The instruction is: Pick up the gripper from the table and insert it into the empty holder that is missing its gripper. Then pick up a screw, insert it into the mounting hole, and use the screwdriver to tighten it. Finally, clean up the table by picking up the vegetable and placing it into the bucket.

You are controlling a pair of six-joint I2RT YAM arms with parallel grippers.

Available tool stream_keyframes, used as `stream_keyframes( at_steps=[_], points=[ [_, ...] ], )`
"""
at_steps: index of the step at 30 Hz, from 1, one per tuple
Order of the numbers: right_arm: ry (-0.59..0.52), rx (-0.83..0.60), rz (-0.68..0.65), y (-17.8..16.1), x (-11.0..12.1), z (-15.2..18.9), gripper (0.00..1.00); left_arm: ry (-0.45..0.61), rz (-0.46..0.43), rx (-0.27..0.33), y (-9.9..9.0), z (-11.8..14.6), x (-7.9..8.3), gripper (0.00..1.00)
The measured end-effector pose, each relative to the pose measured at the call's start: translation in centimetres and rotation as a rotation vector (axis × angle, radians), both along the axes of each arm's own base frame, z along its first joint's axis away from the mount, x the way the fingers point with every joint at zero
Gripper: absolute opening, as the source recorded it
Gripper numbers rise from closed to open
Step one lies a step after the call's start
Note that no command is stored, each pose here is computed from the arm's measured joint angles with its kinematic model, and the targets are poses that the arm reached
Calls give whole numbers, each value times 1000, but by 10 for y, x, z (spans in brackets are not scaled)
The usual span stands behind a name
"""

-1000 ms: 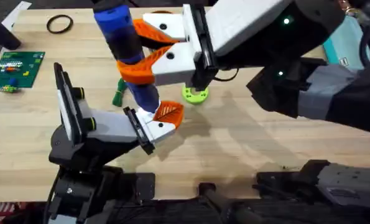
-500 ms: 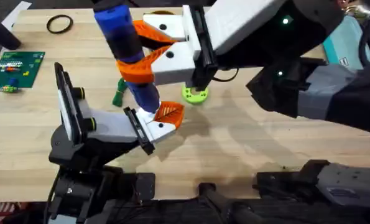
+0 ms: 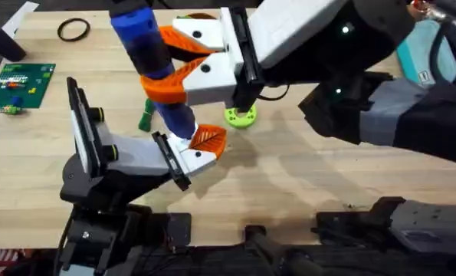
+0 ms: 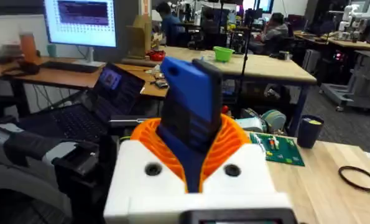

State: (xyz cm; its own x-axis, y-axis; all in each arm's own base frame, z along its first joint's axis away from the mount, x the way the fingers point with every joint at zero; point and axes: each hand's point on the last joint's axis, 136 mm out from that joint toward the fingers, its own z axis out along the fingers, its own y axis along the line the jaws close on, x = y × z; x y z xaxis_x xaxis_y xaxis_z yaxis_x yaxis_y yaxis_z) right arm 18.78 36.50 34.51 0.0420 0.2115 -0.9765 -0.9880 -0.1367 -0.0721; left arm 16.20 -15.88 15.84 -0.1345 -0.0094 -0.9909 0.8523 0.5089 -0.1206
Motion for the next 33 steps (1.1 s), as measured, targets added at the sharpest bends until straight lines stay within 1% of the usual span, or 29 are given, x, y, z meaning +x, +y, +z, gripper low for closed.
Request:
stream_keyframes(
  at_steps=[3,6,8,10,12,14,17,20,23,26,31,32,33],
  points=[
    [-5,-4,23,1,-3,2,56,-1,0,0,0,0,0,12],
    [-20,-21,95,4,-7,11,58,-23,0,-2,0,4,0,12],
    [-32,-30,143,6,-7,24,57,-33,0,-2,0,7,0,12],
    [-68,-13,173,4,-7,48,56,-8,2,1,0,2,0,12],
    [-147,25,203,-2,-13,85,56,-4,1,2,0,1,0,12],
    [-222,63,215,-11,-21,113,56,-4,1,2,0,1,0,12],
    [-307,97,235,-25,-37,135,56,-4,1,2,0,1,0,12],
    [-325,87,261,-28,-43,135,56,-4,1,2,0,1,0,12],
    [-310,60,285,-26,-41,126,56,-4,1,2,0,1,0,12],
    [-272,28,296,-21,-37,118,56,-4,1,2,0,1,0,12],
    [-177,-52,304,-14,-29,98,56,-4,1,2,0,1,0,12],
    [-164,-79,296,-13,-24,87,56,-4,1,2,0,1,0,12],
    [-173,-78,290,-13,-23,86,56,-4,1,2,0,1,0,12]
  ],
)
